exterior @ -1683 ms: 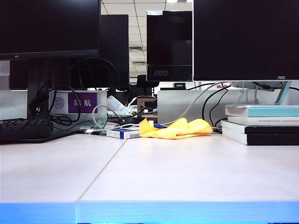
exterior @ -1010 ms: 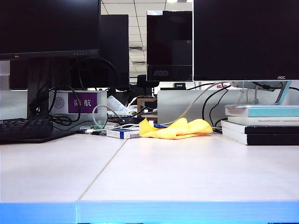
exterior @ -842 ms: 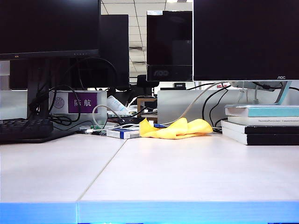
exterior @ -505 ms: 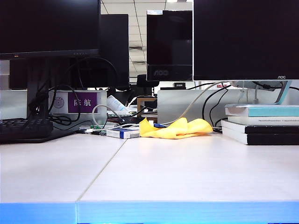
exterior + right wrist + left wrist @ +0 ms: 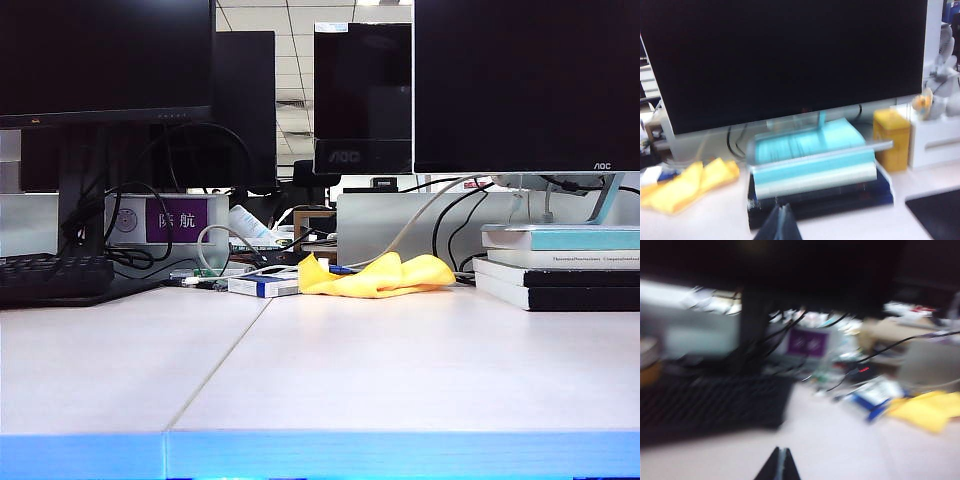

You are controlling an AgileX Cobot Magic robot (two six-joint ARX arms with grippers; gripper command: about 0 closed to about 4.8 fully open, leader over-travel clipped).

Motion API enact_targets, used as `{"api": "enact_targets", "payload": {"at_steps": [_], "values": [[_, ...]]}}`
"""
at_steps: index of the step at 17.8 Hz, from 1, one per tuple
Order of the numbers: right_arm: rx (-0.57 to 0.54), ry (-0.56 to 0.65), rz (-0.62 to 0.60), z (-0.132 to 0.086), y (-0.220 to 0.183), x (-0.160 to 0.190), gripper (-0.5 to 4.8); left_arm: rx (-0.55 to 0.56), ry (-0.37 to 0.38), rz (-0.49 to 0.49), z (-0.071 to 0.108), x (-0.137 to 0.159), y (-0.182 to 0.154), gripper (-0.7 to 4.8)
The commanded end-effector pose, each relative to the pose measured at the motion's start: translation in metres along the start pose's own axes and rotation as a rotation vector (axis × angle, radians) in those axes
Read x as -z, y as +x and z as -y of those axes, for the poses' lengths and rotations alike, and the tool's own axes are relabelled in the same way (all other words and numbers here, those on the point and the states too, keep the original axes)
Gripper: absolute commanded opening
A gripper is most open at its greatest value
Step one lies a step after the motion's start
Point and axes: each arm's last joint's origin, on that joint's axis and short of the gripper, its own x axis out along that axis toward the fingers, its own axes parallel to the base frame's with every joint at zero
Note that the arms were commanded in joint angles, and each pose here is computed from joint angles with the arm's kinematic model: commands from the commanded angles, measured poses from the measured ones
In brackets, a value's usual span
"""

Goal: Wipe the table from front to back using the rag.

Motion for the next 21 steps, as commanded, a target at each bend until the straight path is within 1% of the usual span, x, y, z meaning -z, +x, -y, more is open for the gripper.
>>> {"api": "enact_targets", "payload": {"at_steps": [1, 2, 3, 5, 7, 8, 10, 11, 12, 14, 15, 16, 17, 19, 21], "values": [[-0.005, 0.001, 0.001, -0.006, 0.013, -0.033, -0.01, 0.164, 0.002, -0.016, 0.009, -0.035, 0.015, -0.04], [-0.006, -0.001, -0.008, -0.009, 0.021, -0.044, -0.01, 0.219, 0.0, -0.025, 0.012, -0.047, 0.021, -0.04], [-0.034, -0.004, -0.024, -0.013, 0.035, -0.056, -0.01, 0.26, 0.004, -0.06, 0.015, -0.06, 0.029, -0.04], [-0.112, -0.006, -0.06, -0.02, 0.054, -0.068, -0.01, 0.311, 0.041, -0.106, 0.023, -0.073, 0.038, -0.04], [-0.175, -0.017, -0.108, -0.032, 0.077, -0.077, -0.01, 0.378, 0.045, -0.131, 0.036, -0.084, 0.046, -0.04], [-0.218, -0.023, -0.129, -0.042, 0.088, -0.081, -0.01, 0.426, 0.047, -0.153, 0.045, -0.089, 0.051, -0.04], [-0.3, -0.066, -0.156, -0.062, 0.104, -0.084, -0.01, 0.445, 0.057, -0.189, 0.061, -0.095, 0.057, -0.04], [-0.353, -0.083, -0.164, -0.075, 0.111, -0.083, -0.01, 0.466, 0.059, -0.193, 0.066, -0.097, 0.06, -0.04], [-0.426, -0.089, -0.166, -0.095, 0.119, -0.078, -0.01, 0.494, 0.06, -0.197, 0.071, -0.098, 0.061, -0.04], [-0.481, -0.083, -0.161, -0.115, 0.133, -0.066, -0.01, 0.511, 0.062, -0.201, 0.075, -0.098, 0.061, -0.04], [-0.509, -0.089, -0.15, -0.129, 0.145, -0.055, -0.01, 0.512, 0.062, -0.203, 0.075, -0.097, 0.061, -0.05], [-0.512, -0.104, -0.147, -0.134, 0.152, -0.048, -0.01, 0.516, 0.062, -0.202, 0.075, -0.098, 0.061, -0.04], [-0.515, -0.135, -0.16, -0.141, 0.166, -0.033, -0.01, 0.522, 0.062, -0.204, 0.076, -0.097, 0.062, -0.04], [-0.522, -0.146, -0.199, -0.152, 0.186, -0.006, -0.01, 0.522, 0.062, -0.204, 0.076, -0.097, 0.062, -0.04], [-0.52, -0.136, -0.163, -0.165, 0.209, 0.024, -0.01, 0.522, 0.062, -0.207, 0.076, -0.097, 0.062, -0.04]]}}
